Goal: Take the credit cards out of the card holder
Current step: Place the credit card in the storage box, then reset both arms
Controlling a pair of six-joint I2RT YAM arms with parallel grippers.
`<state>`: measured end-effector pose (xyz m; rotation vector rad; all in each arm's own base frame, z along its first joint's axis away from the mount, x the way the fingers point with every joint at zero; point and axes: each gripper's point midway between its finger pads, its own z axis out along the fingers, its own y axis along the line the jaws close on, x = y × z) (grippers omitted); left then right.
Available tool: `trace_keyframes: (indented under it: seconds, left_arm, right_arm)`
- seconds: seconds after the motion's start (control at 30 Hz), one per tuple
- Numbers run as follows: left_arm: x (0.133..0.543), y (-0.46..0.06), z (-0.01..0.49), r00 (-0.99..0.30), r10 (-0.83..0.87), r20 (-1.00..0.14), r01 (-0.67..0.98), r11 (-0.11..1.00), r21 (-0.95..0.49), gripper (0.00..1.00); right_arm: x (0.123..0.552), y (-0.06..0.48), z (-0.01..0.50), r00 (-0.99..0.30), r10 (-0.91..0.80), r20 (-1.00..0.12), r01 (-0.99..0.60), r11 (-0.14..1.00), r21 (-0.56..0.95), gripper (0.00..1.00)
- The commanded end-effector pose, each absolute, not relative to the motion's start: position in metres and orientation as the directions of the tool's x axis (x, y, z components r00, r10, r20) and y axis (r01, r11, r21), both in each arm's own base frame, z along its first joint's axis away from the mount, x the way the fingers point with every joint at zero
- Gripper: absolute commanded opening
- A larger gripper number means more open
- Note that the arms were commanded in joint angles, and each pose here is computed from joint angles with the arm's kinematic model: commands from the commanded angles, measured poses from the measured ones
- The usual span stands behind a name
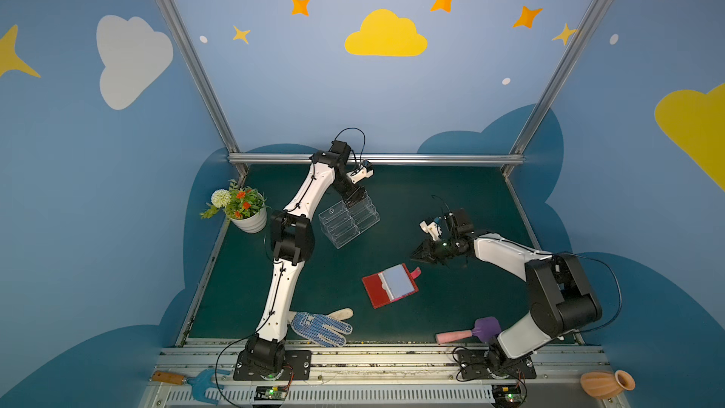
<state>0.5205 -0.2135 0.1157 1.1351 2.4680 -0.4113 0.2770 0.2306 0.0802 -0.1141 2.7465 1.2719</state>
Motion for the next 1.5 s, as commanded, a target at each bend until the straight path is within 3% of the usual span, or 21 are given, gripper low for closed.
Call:
trace_keyframes:
  seconds: [0.0,0.1,0.47,0.6,0.8,0.87,0.93,1.03,1.13,1.3,1.47]
  left_arm:
    - [0.526,-0.208,0.134,-0.596,0.639,-0.486,0.753,0.655,-0.061,0.44]
    - [0.526,-0.208,0.153,-0.588,0.626,-0.512,0.746,0.665,-0.043,0.52]
    - [0.518,-0.202,0.226,-0.561,0.568,-0.602,0.706,0.708,0.011,0.60]
    - [0.523,-0.192,0.267,-0.570,0.460,-0.681,0.628,0.778,0.000,0.65]
    - [0.515,-0.183,0.336,-0.534,0.176,-0.827,0.509,0.848,-0.148,0.71]
    - [0.501,-0.183,0.359,-0.490,0.099,-0.866,0.500,0.846,-0.186,0.73]
    - [0.479,-0.177,0.382,-0.436,-0.007,-0.900,0.468,0.852,-0.233,0.79]
    - [0.432,-0.164,0.401,-0.312,-0.138,-0.940,0.463,0.842,-0.277,1.00]
    - [0.382,-0.142,0.407,-0.179,-0.241,-0.954,0.420,0.858,-0.296,1.00]
    - [0.319,-0.083,0.372,-0.166,-0.372,-0.913,0.184,0.898,-0.399,1.00]
    - [0.291,-0.034,0.301,-0.126,-0.410,-0.903,-0.049,0.912,-0.407,1.00]
  right_arm:
    - [0.278,0.236,0.083,-0.990,-0.036,-0.136,-0.128,0.632,0.764,0.03]
    - [0.277,0.237,0.084,-0.990,-0.038,-0.137,-0.130,0.629,0.767,0.03]
    - [0.275,0.239,0.089,-0.988,-0.043,-0.149,-0.143,0.622,0.769,0.04]
    - [0.275,0.237,0.093,-0.986,-0.038,-0.163,-0.150,0.631,0.761,0.04]
    - [0.276,0.230,0.104,-0.976,-0.010,-0.219,-0.172,0.653,0.738,0.09]
    - [0.278,0.224,0.110,-0.966,0.006,-0.257,-0.186,0.672,0.716,0.18]
    - [0.279,0.216,0.116,-0.956,0.022,-0.291,-0.193,0.700,0.688,0.37]
    - [0.281,0.201,0.127,-0.928,0.049,-0.369,-0.216,0.738,0.639,0.63]
    - [0.283,0.180,0.138,-0.876,0.070,-0.477,-0.235,0.802,0.549,0.82]
    - [0.293,0.127,0.154,-0.744,0.156,-0.650,-0.140,0.914,0.380,0.95]
    - [0.300,0.087,0.154,-0.661,0.167,-0.732,-0.042,0.965,0.258,0.97]
